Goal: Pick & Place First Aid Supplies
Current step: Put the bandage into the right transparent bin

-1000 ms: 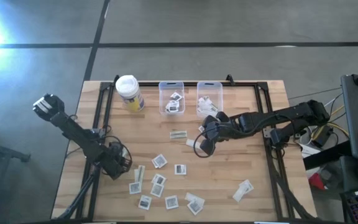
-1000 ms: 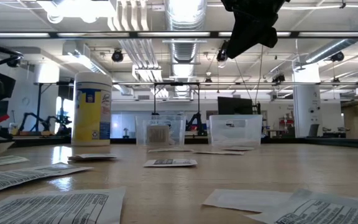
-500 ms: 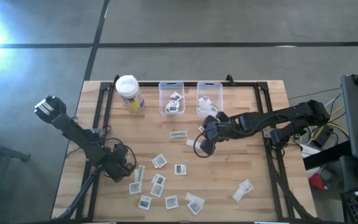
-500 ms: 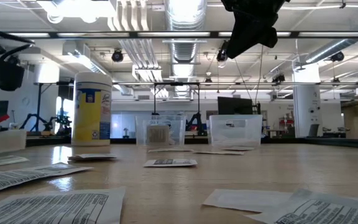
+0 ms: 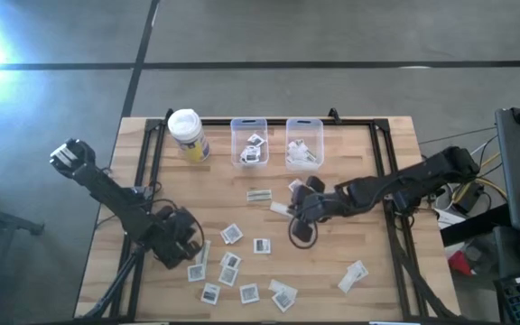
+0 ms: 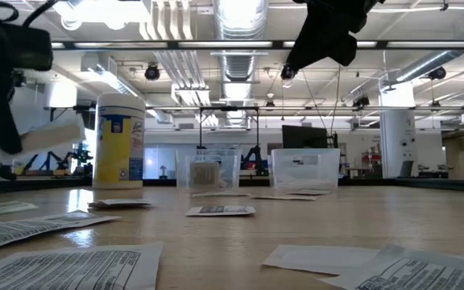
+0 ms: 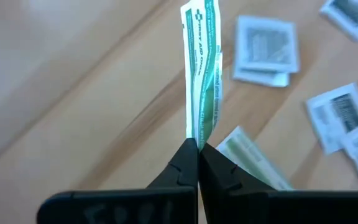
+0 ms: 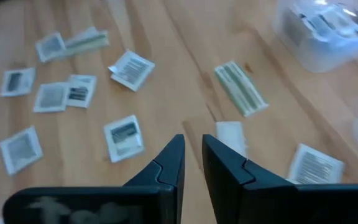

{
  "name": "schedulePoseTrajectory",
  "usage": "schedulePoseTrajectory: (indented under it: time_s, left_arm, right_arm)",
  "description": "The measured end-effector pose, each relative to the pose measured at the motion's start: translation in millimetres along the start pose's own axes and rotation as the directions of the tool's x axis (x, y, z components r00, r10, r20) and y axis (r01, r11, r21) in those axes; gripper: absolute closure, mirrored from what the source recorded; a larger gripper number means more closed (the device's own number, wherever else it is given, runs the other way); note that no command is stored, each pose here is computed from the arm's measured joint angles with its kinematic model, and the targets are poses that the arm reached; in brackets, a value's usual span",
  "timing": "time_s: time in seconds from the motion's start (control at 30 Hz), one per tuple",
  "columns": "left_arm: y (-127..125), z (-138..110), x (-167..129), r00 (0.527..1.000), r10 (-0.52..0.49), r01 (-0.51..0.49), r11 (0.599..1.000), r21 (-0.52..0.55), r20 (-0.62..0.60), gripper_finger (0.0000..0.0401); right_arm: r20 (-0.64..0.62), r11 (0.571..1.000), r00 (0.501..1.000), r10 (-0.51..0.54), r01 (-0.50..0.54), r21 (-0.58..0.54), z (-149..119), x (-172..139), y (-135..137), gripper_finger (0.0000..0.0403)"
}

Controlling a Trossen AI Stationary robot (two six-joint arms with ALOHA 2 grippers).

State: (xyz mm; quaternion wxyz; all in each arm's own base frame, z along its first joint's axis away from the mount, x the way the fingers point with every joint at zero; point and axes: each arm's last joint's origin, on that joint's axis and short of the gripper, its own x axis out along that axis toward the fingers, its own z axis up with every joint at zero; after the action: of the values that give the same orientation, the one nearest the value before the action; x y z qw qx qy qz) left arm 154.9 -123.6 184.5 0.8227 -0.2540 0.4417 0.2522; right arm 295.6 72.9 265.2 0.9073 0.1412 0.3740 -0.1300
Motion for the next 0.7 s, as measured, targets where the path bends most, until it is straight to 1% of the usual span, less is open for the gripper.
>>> schedulePoseTrajectory:
  time_s: [0.13,0.27,0.47,0.57,0.7]
  left_arm:
    - [-7.3,5.5,-4.9,0.997,-0.035,0.03,0.997,0.076,0.072,0.04]
    - [-17.0,11.4,-5.9,0.982,-0.108,0.085,0.986,0.147,0.158,0.0401]
    - [-32.7,24.0,-7.0,0.942,-0.233,0.16,0.944,0.288,0.24,0.0401]
    - [-37.2,30.8,-7.0,0.925,-0.268,0.17,0.926,0.337,0.269,0.0401]
    - [-40.2,39.4,-6.0,0.909,-0.29,0.161,0.907,0.389,0.301,0.0401]
  right_arm:
    - [0.038,0.999,0.999,0.034,-0.034,0.007,-7.8,7.2,2.1,0.0349]
    - [0.08,0.998,0.995,0.062,-0.064,0.024,-13.4,14.0,1.8,0.0349]
    - [0.115,0.995,0.99,0.083,-0.088,0.036,-16.2,18.0,1.6,0.0348]
    - [0.136,0.994,0.986,0.096,-0.101,0.037,-15.4,18.5,2.3,0.0338]
    - [0.15,0.993,0.983,0.103,-0.11,0.04,-14.5,18.6,2.9,0.0316]
